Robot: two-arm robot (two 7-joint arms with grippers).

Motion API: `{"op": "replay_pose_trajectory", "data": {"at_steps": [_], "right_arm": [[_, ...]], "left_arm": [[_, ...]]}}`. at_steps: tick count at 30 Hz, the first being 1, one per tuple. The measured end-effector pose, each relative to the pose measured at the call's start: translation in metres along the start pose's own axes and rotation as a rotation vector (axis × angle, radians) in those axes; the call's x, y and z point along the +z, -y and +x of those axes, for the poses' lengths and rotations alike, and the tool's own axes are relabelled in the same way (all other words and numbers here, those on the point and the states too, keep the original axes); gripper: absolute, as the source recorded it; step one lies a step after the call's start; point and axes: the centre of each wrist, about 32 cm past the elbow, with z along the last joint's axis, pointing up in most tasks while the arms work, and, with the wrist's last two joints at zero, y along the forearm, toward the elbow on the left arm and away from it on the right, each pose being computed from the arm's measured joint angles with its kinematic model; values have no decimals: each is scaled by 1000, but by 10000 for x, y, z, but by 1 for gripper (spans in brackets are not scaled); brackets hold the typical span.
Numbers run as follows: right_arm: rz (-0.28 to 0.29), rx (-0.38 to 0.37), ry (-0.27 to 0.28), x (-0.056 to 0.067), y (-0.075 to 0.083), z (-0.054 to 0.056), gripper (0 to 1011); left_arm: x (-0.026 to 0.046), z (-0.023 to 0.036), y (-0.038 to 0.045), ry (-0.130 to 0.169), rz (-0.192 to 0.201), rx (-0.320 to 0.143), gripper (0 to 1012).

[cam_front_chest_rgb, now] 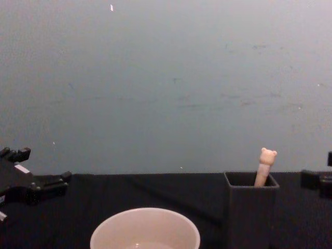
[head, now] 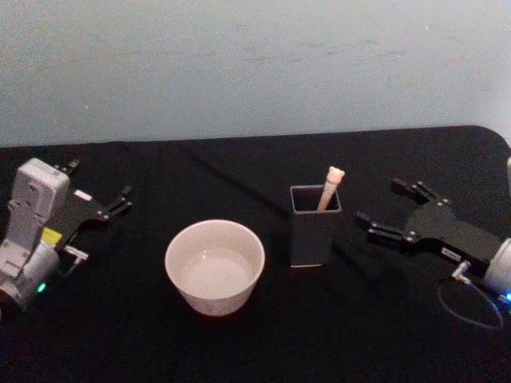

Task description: Pick up the stirring spoon with one hand, stir inside the cup, then place it back in its original position.

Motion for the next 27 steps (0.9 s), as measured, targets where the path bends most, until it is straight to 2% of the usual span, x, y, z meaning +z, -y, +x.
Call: {"op": "replay_pose_trajectory", "data": {"at_steps": [10,16,27], "right_arm": [[-7,19,-44,21,-244,49,1003],[-19,18,-73,34,-431,116,1003],[-31,11,-105,20,-628,175,1003]], "left_arm": [[0,0,0,0,0,0,1002],[0,0,0,0,0,0,1001],[0,0,0,0,0,0,1001]]}}
